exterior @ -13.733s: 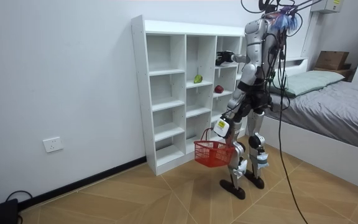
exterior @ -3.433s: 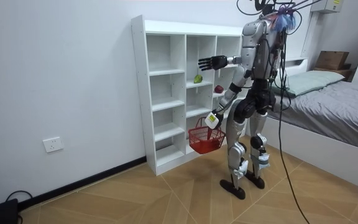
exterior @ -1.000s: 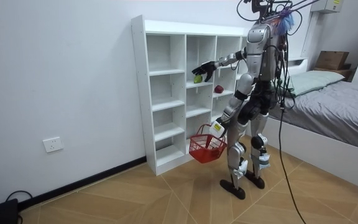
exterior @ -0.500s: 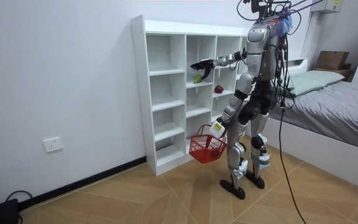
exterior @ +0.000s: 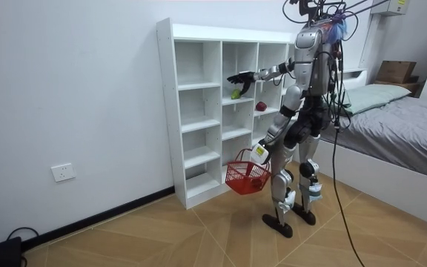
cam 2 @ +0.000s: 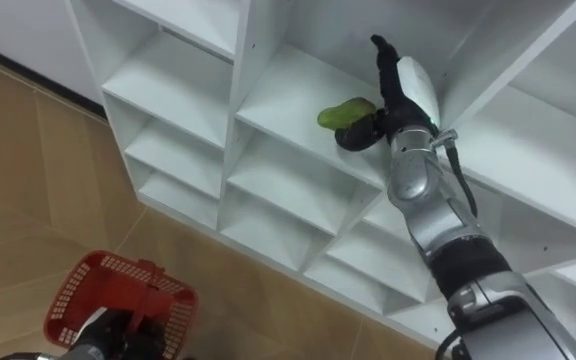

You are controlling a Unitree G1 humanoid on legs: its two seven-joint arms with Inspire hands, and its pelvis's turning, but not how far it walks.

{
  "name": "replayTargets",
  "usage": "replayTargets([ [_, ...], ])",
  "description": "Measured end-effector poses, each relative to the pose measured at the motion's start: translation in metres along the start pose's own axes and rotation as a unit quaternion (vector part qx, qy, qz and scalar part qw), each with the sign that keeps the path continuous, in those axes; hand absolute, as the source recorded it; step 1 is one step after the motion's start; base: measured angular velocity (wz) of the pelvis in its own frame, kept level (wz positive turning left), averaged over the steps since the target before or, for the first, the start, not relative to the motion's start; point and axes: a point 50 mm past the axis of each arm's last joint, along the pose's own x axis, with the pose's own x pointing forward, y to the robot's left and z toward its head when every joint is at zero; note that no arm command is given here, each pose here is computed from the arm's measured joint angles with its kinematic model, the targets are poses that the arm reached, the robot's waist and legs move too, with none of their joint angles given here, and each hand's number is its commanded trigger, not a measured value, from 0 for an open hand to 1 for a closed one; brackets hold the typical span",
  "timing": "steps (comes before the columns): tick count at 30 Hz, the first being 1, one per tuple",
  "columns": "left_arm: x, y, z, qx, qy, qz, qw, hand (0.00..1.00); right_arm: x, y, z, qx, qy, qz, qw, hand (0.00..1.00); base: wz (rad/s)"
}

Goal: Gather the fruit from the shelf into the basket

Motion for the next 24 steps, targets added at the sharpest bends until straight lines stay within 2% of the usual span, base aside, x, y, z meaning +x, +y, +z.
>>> replayTargets([
  [14, 0.002, -0.002, 0.012, 0.034, -0.018, -0.001, 0.999, 1.00, 0.001, 0.015, -0.010, 0.036, 0.045, 0.036, 0.998, 0.00, 0.00],
  [24, 0.002, -0.007, 0.014, 0.052, -0.025, -0.015, 0.998, 1.00, 0.008, 0.009, -0.013, 0.042, 0.065, 0.032, 0.996, 0.00, 0.03],
])
